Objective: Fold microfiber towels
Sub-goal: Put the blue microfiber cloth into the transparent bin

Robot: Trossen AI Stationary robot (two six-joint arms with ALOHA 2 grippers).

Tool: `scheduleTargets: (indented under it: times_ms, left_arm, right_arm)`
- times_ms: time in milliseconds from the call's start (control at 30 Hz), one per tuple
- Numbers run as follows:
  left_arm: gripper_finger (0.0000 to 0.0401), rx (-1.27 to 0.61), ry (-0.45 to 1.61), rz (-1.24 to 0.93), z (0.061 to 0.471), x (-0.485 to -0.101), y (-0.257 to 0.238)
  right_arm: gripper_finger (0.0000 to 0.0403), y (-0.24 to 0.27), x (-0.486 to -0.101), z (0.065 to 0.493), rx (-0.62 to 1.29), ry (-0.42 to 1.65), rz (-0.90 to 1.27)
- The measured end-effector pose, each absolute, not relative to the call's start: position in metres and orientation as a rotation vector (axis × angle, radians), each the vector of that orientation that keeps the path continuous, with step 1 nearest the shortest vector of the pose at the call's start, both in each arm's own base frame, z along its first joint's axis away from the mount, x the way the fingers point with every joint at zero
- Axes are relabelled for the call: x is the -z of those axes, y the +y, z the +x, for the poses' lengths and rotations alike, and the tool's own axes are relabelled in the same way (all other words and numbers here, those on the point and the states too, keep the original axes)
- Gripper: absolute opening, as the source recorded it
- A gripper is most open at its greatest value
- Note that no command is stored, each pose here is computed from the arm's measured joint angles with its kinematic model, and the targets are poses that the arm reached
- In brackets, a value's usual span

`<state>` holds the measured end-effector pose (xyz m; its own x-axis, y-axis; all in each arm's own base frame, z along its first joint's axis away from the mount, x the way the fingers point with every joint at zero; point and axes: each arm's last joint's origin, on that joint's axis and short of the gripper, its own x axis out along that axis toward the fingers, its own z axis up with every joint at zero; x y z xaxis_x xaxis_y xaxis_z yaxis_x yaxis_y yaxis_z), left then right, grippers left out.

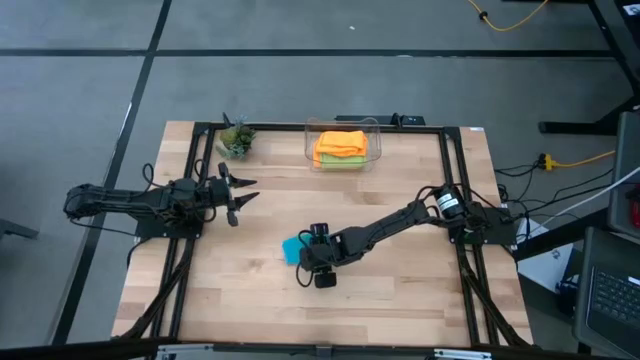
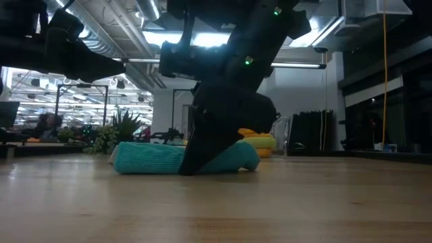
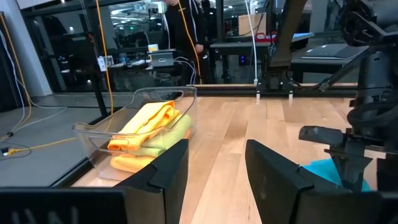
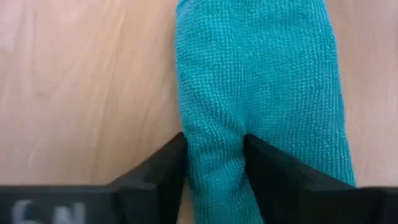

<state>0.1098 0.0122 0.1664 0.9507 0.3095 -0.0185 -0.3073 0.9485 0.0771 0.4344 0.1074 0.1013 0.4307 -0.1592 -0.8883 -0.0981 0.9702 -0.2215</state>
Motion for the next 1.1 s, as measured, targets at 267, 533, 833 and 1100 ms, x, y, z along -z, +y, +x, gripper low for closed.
scheduleTargets:
  times_ms: [267,533,833,1100]
  left_arm:
    - [0.0151,-0.314,0.030,0.073,0.110,-0.167,0.012]
    - [0.0151,-0.314,0.030,0.073,0.110,-0.167,0.012]
    - [0.0151,-0.314,0.030,0.073,0.110,-0.167,0.012]
    - [0.0151,-0.314,0.030,0.073,0.110,-0.167,0.012]
  right_arm:
    - [0.0026,0.104,-0.097,0.435,0.056,1.136,-0.291]
    - [0.0019,0.083,-0.112,0.432,0.048,1.162,-0.362]
    - [0.0019,0.040,-0.177,0.410,0.125,1.223,-0.295]
    - [0.0018,-0.004,-0.260,0.379,0.235,1.094,-0.264]
